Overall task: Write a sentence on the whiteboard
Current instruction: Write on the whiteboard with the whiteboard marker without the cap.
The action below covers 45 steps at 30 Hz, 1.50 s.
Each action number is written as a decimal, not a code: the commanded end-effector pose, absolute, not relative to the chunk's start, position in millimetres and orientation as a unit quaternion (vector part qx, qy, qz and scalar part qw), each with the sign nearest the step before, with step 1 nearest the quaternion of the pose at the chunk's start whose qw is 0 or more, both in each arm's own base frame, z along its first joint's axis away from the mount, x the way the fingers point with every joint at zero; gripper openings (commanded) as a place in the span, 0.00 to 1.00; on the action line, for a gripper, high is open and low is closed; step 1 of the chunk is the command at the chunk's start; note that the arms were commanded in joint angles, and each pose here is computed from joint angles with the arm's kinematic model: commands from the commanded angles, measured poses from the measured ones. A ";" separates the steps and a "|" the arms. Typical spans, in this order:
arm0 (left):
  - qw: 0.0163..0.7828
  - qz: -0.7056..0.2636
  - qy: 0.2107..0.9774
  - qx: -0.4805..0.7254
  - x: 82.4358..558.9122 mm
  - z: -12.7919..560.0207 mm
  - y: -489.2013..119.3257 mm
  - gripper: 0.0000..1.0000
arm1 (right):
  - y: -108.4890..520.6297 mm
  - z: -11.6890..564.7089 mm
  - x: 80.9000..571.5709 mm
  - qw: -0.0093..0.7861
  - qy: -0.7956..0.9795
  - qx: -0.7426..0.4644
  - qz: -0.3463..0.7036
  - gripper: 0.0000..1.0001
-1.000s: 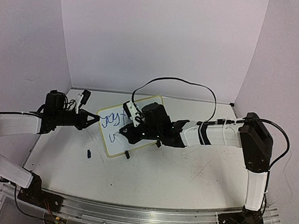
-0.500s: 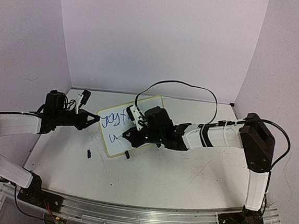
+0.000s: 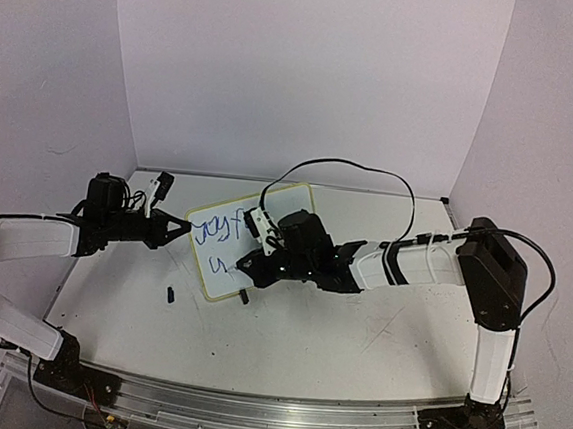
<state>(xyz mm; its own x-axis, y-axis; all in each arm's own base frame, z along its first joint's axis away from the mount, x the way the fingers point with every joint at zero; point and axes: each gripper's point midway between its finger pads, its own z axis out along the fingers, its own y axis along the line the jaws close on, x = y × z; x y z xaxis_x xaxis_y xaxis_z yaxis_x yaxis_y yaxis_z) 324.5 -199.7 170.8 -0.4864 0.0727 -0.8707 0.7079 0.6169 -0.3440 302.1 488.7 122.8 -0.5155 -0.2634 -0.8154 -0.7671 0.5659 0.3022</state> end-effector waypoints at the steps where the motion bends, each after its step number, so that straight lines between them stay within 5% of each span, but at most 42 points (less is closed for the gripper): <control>1: 0.448 -0.331 0.785 0.271 331.7 169.6 -198.6 0.00 | 483.6 134.0 301.4 0.384 0.801 -0.309 0.339 0.00; 45: 0.450 -0.332 0.783 0.272 329.7 170.9 -198.5 0.00 | 497.7 123.9 299.4 0.383 0.802 -0.309 0.338 0.00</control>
